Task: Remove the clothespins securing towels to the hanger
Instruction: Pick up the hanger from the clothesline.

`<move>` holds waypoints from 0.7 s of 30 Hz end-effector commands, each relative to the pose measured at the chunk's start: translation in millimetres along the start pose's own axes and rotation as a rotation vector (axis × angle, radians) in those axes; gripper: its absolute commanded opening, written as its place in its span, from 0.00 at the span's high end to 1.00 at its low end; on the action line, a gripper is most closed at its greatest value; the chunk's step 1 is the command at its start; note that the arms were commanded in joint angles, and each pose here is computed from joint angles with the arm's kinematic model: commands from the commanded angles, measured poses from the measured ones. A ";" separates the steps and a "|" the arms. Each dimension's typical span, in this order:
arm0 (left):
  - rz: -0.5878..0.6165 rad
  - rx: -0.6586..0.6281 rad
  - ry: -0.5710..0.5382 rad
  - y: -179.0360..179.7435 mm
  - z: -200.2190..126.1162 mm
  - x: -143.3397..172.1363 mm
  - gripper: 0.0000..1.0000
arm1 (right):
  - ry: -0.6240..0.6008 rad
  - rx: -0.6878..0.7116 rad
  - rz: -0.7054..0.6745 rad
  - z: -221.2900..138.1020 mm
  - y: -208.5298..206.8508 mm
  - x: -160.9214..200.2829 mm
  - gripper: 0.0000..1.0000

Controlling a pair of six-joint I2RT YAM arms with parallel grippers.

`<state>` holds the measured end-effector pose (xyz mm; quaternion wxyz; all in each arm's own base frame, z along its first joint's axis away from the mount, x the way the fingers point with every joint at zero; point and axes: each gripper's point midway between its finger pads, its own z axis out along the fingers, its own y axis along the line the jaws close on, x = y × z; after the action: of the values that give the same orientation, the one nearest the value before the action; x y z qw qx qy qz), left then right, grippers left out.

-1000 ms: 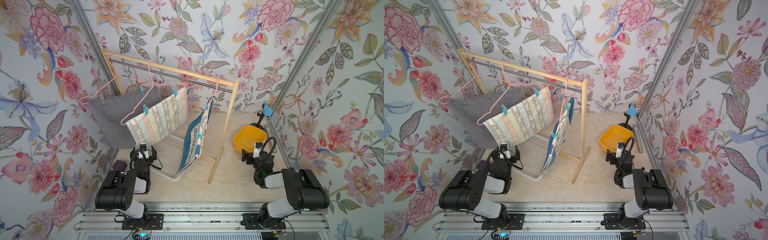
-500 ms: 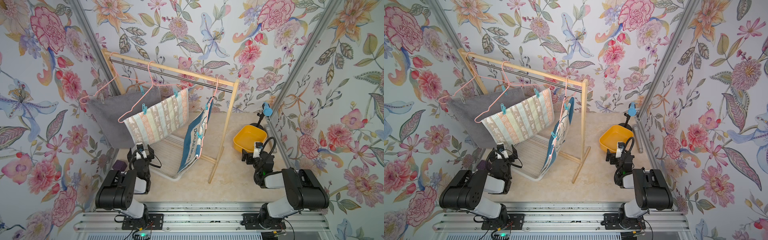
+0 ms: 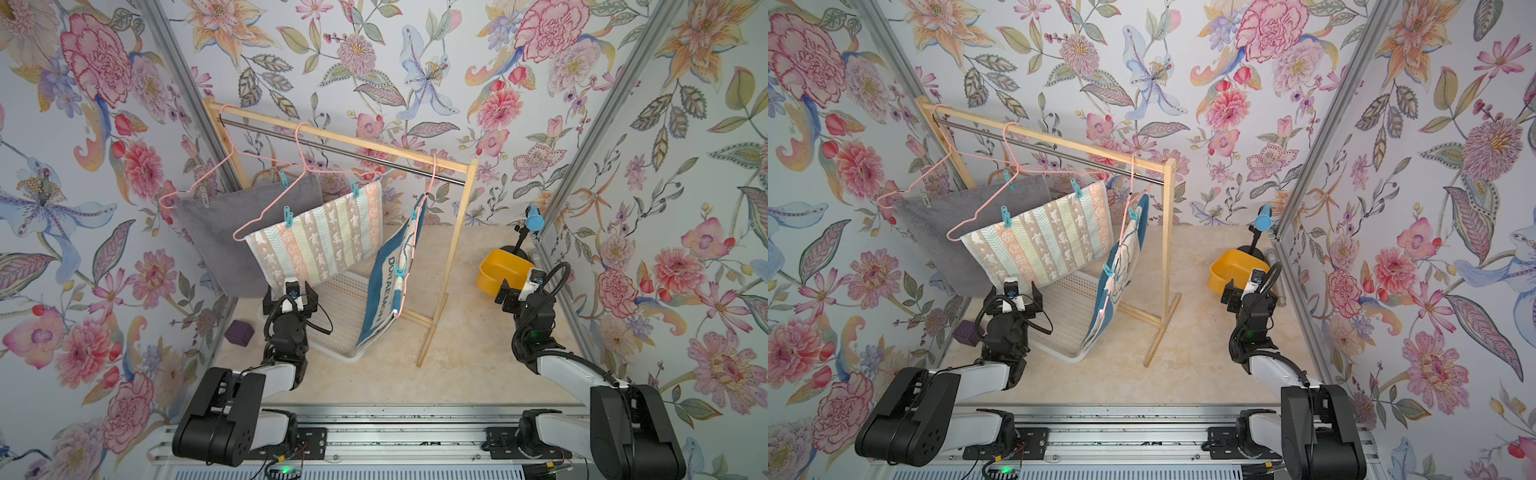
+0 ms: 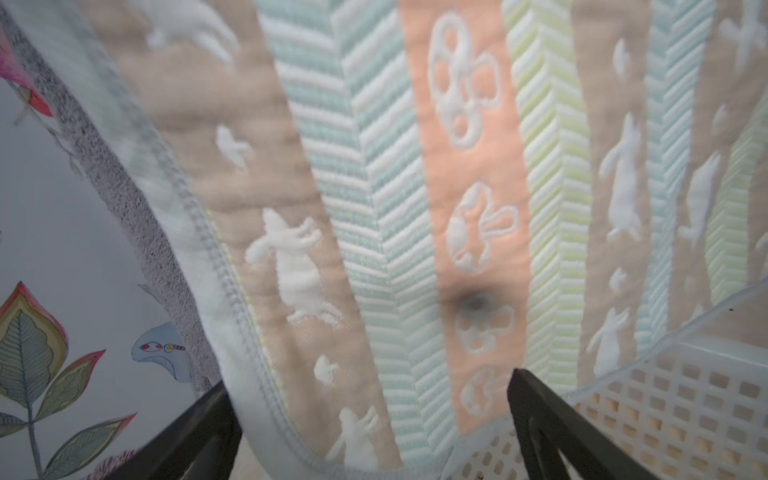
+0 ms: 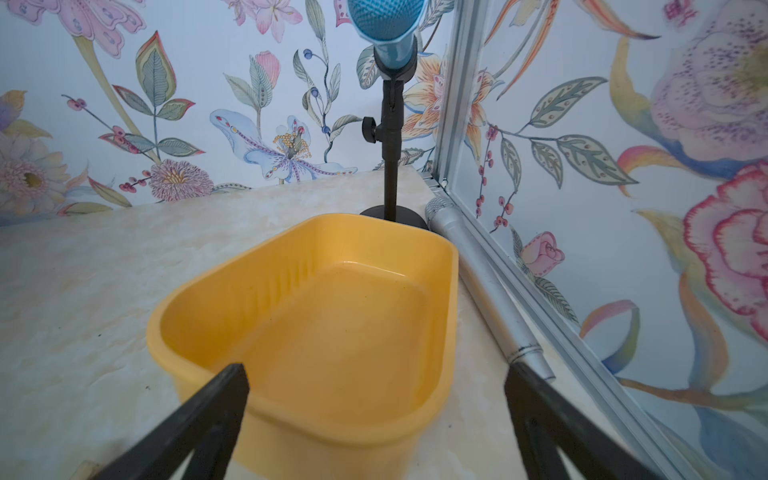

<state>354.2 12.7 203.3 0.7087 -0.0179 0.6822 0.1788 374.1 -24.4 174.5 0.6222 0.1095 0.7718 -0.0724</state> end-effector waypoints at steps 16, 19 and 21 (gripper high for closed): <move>-0.136 0.524 -0.165 -72.7 -38.2 -188.6 0.00 | 0.196 -0.141 0.135 -19.0 45.5 -3.7 0.00; -0.153 0.611 -0.204 -86.0 -44.3 -227.6 0.00 | 0.218 -0.213 0.154 -27.7 60.4 -7.6 0.00; -0.170 0.657 -0.222 -91.7 -47.9 -250.7 0.00 | 0.238 -0.254 0.173 -33.0 69.0 -9.8 0.02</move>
<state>338.0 -122.4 410.1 0.7728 0.1421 0.6152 -0.0639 368.1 33.9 187.9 0.5582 0.1063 0.8213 0.0496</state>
